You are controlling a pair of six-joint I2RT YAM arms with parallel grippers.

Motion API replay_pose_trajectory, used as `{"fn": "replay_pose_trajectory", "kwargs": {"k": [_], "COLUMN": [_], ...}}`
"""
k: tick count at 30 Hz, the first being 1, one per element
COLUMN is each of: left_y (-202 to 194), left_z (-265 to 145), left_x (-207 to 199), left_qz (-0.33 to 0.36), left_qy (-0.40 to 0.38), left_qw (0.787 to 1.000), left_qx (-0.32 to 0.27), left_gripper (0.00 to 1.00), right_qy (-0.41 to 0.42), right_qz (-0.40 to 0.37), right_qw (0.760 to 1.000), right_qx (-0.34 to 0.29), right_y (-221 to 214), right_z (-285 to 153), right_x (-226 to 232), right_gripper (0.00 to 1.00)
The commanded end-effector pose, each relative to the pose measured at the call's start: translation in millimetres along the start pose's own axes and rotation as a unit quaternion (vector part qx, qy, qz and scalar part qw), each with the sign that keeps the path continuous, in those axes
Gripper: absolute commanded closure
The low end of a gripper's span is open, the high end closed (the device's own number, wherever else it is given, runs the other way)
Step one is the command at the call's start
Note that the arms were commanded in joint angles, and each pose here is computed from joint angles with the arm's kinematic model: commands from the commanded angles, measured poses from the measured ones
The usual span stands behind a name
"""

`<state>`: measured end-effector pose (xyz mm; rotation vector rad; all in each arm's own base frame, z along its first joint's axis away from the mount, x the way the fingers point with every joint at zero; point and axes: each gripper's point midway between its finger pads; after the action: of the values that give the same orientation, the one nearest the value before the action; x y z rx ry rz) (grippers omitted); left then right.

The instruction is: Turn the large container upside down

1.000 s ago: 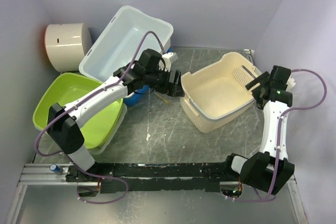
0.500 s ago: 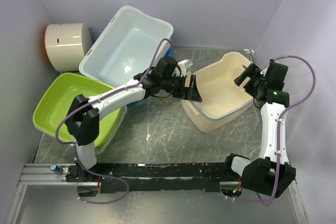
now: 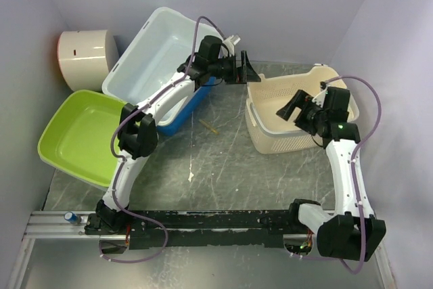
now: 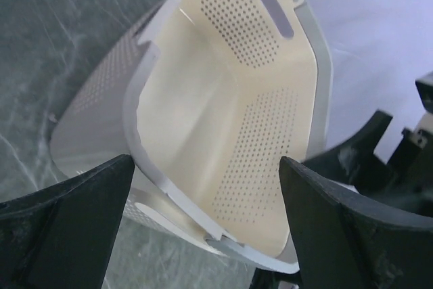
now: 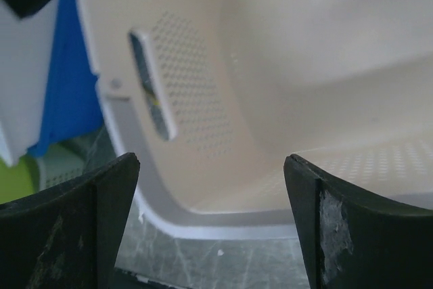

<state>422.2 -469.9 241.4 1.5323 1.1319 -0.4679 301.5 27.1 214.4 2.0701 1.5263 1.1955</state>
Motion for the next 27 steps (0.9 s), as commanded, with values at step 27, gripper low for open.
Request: {"fn": "replay_pose_trajectory", "kwargs": {"k": [27], "left_y": [-5.5], "left_z": [-188.5], "left_x": [-107.3], "left_qz": [0.160], "left_qy": [0.108], "left_qw": [0.975], "left_qx": [-0.106], "left_gripper": [0.00], "right_qy": [0.188], "right_qz": [-0.181], "right_qw": [0.954], "right_qx": [0.148], "right_y": [-93.3], "right_z": [26.7], "right_x": [155.5], "right_gripper": [0.10]}}
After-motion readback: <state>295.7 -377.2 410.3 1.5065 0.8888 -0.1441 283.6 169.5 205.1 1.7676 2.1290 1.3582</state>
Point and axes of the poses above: each gripper's point midway between its finger pads, its own z axis out along the fingers, its own x axis along the line the jaws close on, y = z × x, and after that the axes turned 6 degrees about -z, right-handed
